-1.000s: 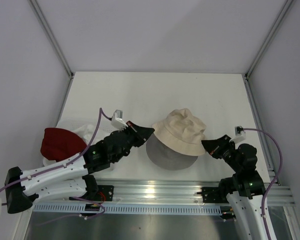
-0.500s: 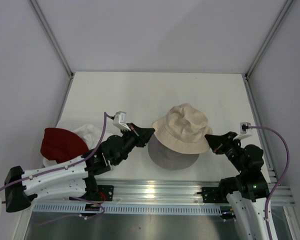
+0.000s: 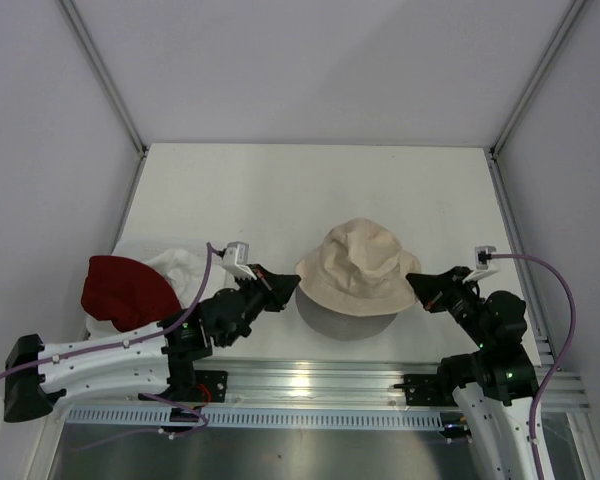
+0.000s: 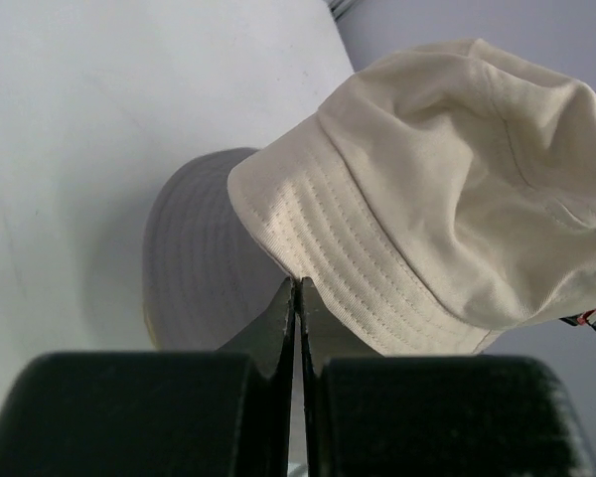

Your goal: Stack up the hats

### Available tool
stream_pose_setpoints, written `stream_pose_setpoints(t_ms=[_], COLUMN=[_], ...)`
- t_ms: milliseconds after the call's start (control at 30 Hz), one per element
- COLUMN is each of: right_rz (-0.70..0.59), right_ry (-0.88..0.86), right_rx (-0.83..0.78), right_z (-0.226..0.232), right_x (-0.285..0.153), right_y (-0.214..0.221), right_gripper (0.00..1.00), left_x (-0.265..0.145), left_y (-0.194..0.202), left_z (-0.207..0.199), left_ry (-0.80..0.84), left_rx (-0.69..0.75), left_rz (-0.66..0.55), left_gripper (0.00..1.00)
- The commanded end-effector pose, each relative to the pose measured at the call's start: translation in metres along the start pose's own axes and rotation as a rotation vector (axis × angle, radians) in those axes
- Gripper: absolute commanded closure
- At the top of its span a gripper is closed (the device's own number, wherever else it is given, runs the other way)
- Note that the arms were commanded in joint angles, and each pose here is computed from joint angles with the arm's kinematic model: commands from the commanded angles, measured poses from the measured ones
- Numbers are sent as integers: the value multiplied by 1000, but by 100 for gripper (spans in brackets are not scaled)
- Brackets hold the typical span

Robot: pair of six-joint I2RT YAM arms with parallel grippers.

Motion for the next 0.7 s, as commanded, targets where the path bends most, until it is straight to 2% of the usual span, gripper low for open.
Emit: stream_pose_setpoints(t_ms=[0,67,500,667], right_rz=[61,100,233,299], right_ry=[14,21,121,136], right_rx=[33,61,161,205], right_z=[-6,-12,-29,-36], right_x=[1,5,0,1], right_y=[21,38,76,104], right_gripper=[100,100,100,100], left_x=[-7,-8,-16,-17], left_y=[3,11,53,61], left_z=[29,49,68,85], left_ry=[-114,-177,-267,-338], left_rx=[-63,-33,-23,19], left_rz=[-30,-11,85,94], left_gripper=[99,99,99,99])
Point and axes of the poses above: each gripper's point midway between its finger pads, its own x axis out along the fingers, its own z axis along the line the jaws close on, y = z × x, the point moved 1 cm from there along -x, back along the fingers, and after that the axes turned 15 degrees about -x, right-handed, at the moved point
